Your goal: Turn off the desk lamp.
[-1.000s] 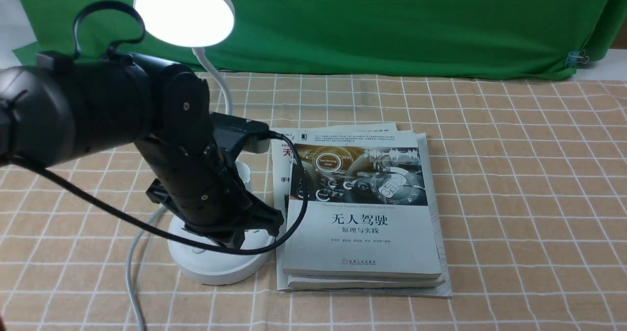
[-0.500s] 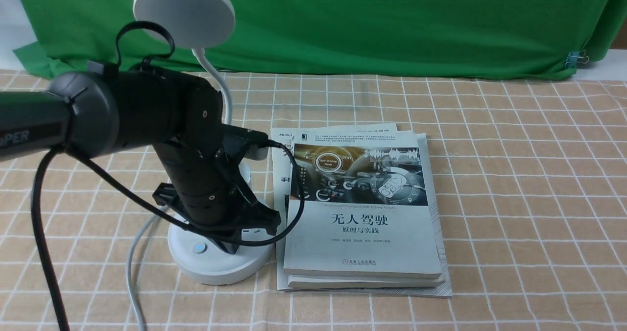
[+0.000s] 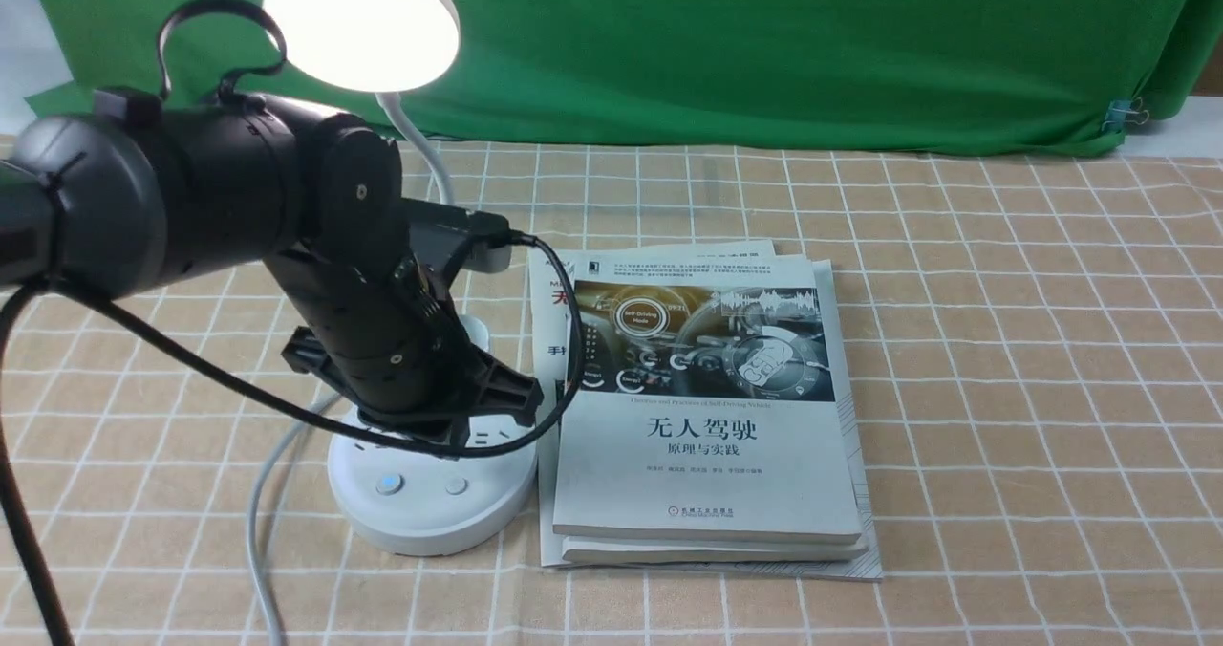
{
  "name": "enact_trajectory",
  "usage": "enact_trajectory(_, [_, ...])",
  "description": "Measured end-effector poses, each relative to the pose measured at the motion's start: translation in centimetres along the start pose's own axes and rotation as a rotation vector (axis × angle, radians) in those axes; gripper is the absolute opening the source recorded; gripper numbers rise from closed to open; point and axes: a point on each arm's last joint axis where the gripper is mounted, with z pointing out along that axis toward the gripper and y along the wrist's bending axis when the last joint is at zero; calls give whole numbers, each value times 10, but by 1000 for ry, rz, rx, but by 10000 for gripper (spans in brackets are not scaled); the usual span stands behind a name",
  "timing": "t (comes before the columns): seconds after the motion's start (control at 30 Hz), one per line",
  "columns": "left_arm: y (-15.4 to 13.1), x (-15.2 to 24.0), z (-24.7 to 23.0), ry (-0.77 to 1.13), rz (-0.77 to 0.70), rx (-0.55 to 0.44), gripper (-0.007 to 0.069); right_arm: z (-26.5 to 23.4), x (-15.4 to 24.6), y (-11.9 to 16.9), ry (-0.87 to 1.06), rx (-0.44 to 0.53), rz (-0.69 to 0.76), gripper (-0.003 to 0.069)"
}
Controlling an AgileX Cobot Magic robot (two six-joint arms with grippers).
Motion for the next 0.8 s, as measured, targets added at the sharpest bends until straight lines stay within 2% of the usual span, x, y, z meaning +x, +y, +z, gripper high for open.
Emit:
enact_trajectory(0.2, [2,1,25,70,-15,8,-4,0,0,0,0,0,0,243])
enact_trajectory(0.4, [2,0,27,76,-15,9,-4,0,0,0,0,0,0,243])
enact_trajectory(0.8, [-2,0,-10,-27,-14,19,-3,0,0,0,0,0,0,243])
